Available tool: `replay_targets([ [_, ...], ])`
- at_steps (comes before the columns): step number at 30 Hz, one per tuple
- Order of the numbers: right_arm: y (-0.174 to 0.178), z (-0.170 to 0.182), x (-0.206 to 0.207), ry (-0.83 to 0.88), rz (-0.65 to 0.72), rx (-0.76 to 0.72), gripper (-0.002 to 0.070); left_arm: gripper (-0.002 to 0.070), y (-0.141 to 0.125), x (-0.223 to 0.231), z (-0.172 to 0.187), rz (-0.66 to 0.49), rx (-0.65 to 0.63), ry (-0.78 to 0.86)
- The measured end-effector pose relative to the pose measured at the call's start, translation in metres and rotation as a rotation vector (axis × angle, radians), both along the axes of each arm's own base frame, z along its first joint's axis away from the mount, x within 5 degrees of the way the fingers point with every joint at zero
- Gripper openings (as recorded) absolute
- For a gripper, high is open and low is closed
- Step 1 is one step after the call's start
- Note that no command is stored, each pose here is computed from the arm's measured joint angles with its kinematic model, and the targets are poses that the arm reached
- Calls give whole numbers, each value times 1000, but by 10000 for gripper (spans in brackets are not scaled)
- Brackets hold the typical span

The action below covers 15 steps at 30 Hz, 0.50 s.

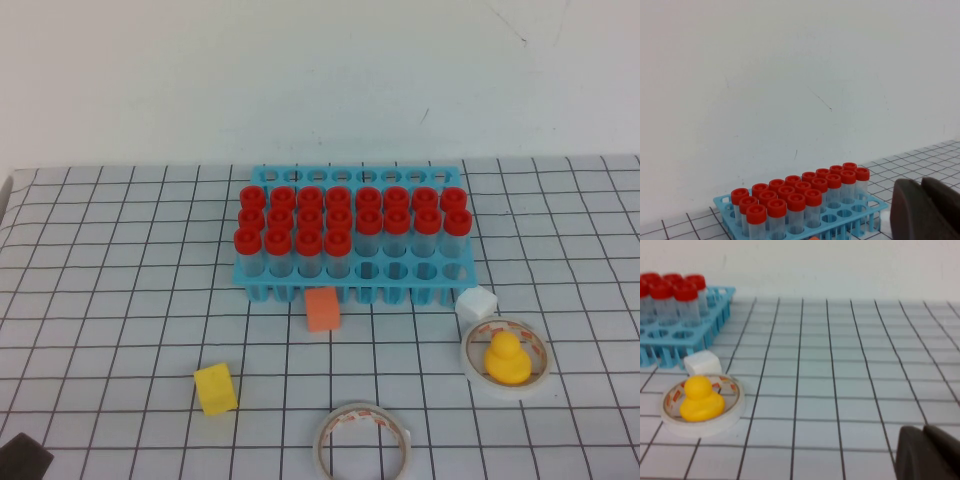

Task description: Place the test tubes

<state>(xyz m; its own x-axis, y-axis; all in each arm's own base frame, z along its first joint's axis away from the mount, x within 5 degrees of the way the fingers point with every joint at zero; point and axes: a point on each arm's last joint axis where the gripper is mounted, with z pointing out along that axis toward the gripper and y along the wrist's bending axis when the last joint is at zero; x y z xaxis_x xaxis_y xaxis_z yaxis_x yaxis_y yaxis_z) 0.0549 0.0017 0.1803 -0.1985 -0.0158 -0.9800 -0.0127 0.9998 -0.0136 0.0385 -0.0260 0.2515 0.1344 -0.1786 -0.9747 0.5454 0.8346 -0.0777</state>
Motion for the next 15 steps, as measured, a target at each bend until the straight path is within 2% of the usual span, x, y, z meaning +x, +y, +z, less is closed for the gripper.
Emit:
replay_targets([
  [7,-1,-8,-2,93,-33,83,-1,-1,0,0,0,0,0,0],
  [15,-1,-9,-3,113,-44,122,-1,-1,0,0,0,0,0,0],
])
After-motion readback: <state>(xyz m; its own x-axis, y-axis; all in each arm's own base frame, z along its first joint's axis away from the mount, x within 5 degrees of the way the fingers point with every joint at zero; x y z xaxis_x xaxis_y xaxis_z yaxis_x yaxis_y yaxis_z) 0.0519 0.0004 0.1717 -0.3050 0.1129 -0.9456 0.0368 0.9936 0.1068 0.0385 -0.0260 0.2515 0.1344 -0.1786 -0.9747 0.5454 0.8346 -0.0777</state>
